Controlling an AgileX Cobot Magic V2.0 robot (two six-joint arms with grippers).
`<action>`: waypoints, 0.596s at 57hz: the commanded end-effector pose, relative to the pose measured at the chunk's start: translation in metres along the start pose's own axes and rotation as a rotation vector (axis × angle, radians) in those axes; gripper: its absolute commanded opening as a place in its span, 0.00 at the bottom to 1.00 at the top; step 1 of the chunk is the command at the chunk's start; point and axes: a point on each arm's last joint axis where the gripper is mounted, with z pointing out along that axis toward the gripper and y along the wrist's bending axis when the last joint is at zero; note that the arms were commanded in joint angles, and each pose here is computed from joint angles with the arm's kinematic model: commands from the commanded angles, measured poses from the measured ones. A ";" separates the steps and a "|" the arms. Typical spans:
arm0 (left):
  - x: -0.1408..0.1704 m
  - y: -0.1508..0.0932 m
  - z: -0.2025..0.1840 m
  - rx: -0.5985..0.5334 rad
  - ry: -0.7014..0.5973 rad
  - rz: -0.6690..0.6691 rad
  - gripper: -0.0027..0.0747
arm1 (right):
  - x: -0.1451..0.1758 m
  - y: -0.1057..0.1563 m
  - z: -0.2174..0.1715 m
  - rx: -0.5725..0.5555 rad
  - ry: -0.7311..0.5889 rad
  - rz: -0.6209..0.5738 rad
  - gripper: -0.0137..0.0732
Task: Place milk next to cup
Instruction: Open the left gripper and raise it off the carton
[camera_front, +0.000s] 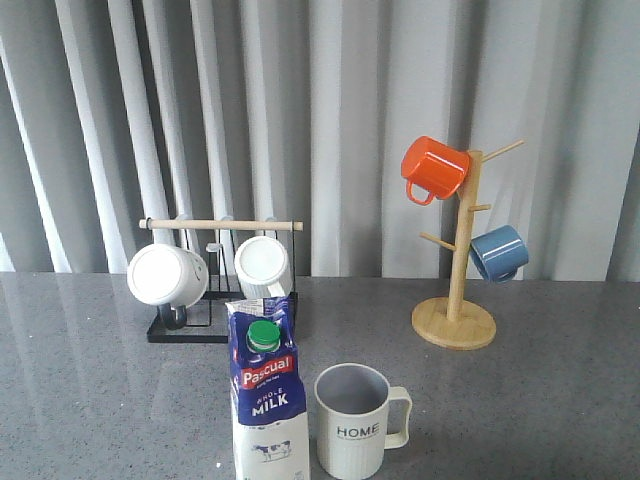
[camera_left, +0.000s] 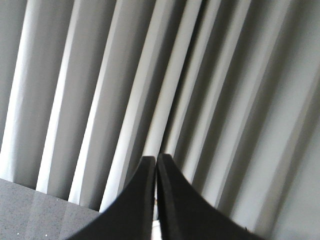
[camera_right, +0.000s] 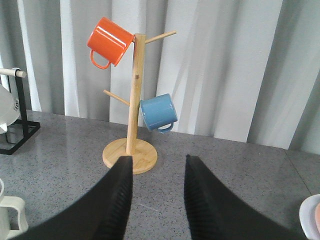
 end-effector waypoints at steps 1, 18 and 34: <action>0.007 -0.004 0.000 0.071 -0.025 0.052 0.02 | -0.013 -0.004 -0.003 0.039 -0.074 0.003 0.46; 0.039 -0.019 0.005 0.170 0.011 0.128 0.02 | -0.013 -0.004 -0.003 0.039 -0.074 0.003 0.46; 0.086 -0.061 -0.005 0.591 0.000 0.065 0.02 | -0.013 -0.004 -0.003 0.039 -0.074 0.003 0.46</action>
